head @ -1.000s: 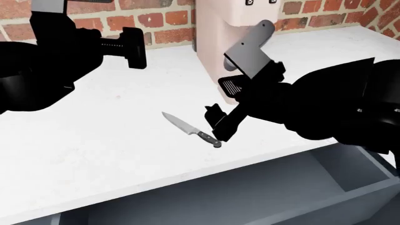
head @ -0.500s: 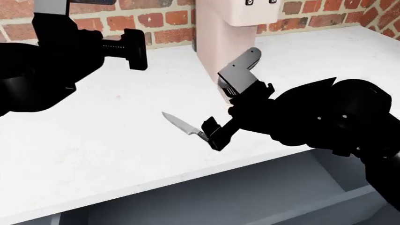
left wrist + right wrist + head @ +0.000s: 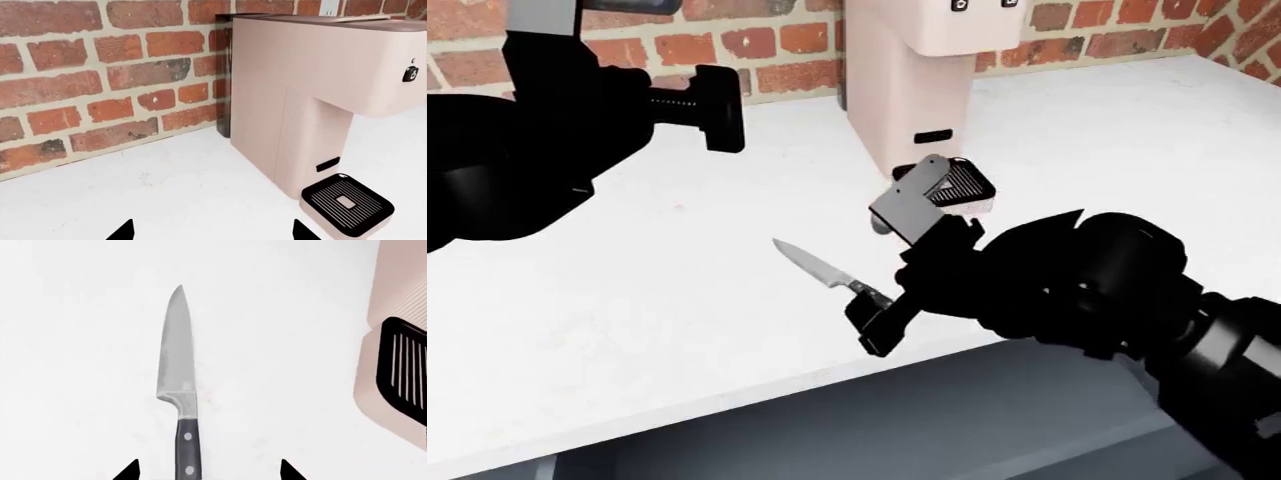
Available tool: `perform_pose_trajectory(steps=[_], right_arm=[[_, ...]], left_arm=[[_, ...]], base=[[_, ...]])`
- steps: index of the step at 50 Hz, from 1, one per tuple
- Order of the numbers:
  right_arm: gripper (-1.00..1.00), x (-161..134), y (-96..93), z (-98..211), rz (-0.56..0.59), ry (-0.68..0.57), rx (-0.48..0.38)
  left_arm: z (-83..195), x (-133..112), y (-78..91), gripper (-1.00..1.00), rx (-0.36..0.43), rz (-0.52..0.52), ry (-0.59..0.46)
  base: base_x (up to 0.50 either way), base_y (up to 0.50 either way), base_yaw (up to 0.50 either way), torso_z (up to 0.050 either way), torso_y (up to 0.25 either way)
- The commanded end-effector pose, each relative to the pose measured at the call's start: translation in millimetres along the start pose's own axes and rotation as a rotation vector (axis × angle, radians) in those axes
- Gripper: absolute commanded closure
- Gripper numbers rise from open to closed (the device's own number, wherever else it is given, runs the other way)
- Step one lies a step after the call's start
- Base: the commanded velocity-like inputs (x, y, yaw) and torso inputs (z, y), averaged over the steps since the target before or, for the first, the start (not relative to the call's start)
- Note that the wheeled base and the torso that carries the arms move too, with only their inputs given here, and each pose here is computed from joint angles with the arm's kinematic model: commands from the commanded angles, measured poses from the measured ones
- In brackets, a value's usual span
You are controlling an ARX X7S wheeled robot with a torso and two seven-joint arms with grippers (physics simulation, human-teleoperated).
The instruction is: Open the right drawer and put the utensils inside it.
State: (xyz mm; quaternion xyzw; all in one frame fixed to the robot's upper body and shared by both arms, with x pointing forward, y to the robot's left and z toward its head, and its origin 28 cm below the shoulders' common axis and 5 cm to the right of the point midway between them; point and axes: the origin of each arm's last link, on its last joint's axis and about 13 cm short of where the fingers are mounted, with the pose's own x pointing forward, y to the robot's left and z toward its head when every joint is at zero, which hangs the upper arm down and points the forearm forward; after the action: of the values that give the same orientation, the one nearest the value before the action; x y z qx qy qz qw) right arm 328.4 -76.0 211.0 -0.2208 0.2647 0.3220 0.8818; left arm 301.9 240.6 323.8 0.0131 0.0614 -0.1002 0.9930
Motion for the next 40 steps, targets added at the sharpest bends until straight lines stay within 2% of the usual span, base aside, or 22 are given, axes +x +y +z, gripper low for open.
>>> perform_pose_trajectory(steps=[1, 18, 19, 32, 40], right_arm=[[-1.0, 19, 6.3, -14, 0.034, 0.043, -0.01], [-1.0, 29, 10.4, -26, 0.057, 0.075, -0.023], [1.0, 28, 11.6, -27, 0.064, 0.068, -0.033], [1.0, 22, 14.2, -27, 0.056, 0.016, -0.096], [1.0, 6, 12.1, -17, 0.047, -0.071, -0.128]], left_arm=[[0, -1, 0.3, -1.0, 0.001, 0.001, -0.001], [-1, 1, 0.0, -1.0, 0.001, -0.002, 0.003], [-1, 1, -0.3, -1.0, 0.003, -0.002, 0.002], [-1, 1, -0.7, -1.0, 0.004, -0.002, 0.003], [1, -1, -0.3, -1.0, 0.004, 0.001, -0.003]], base=[[0.0, 0.0, 0.0, 0.0, 0.0], [0.0, 0.0, 0.0, 0.0, 0.0], [0.0, 0.0, 0.0, 0.0, 0.0], [0.0, 0.0, 0.0, 0.0, 0.0], [0.0, 0.0, 0.0, 0.0, 0.0]])
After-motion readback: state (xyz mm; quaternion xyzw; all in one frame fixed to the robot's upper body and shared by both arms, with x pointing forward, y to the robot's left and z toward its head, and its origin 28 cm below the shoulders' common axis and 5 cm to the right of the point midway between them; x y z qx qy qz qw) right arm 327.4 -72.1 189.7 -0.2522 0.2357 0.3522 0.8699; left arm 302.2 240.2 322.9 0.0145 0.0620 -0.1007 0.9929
